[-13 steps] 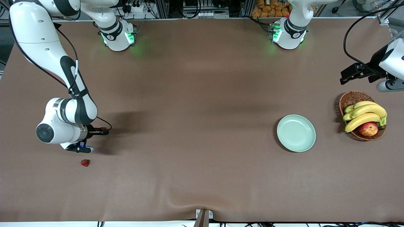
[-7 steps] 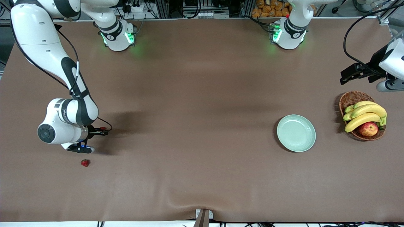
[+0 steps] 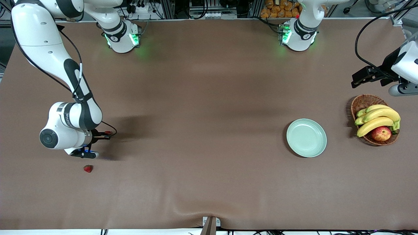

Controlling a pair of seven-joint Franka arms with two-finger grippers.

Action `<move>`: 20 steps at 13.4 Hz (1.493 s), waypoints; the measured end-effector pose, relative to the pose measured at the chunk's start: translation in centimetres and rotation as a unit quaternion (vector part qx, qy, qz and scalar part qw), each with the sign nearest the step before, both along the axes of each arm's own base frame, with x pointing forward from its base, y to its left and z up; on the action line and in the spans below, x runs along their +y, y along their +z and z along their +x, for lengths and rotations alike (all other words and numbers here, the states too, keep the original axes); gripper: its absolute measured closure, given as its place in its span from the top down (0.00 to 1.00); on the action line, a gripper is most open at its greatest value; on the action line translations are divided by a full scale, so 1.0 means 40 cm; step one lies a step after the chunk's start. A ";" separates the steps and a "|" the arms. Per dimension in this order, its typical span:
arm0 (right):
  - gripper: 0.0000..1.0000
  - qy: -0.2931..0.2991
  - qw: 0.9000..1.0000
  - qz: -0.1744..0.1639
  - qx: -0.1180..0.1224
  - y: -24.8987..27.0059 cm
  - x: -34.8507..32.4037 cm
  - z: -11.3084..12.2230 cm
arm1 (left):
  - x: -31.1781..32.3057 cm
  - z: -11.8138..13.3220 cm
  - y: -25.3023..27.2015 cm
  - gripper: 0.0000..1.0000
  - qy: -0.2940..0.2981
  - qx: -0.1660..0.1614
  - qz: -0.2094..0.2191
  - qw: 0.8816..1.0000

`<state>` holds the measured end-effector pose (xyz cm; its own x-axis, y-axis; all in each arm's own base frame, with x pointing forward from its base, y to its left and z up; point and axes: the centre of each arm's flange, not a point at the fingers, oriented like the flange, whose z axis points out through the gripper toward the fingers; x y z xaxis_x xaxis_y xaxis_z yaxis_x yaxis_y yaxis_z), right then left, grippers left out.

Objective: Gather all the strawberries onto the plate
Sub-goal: 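Close the right gripper around the red strawberry, then carry the strawberry with the right gripper to the table middle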

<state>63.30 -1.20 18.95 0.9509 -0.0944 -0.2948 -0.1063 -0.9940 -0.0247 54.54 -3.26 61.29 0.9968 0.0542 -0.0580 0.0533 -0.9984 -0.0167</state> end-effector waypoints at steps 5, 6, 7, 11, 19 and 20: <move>0.32 0.058 0.998 0.011 -0.026 0.190 0.185 0.008 | 0.001 0.000 0.001 1.00 0.001 0.000 0.000 1.000; 0.32 0.076 0.996 0.018 -0.032 0.221 0.245 0.003 | 0.001 0.000 0.001 1.00 0.000 0.000 0.000 1.000; 0.32 0.096 0.994 0.026 -0.038 0.245 0.314 -0.006 | 0.001 0.000 0.001 1.00 0.000 0.000 0.000 1.000; 0.32 0.125 0.988 0.073 -0.056 0.300 0.504 -0.027 | 0.001 0.000 0.001 1.00 0.000 0.000 0.000 1.000; 0.32 0.074 0.991 0.092 -0.060 0.296 0.727 -0.037 | 0.002 0.000 0.001 1.00 0.001 0.000 0.000 1.000; 0.32 0.060 0.992 0.092 -0.059 0.288 0.766 -0.039 | 0.002 0.000 0.001 1.00 0.001 0.000 0.000 1.000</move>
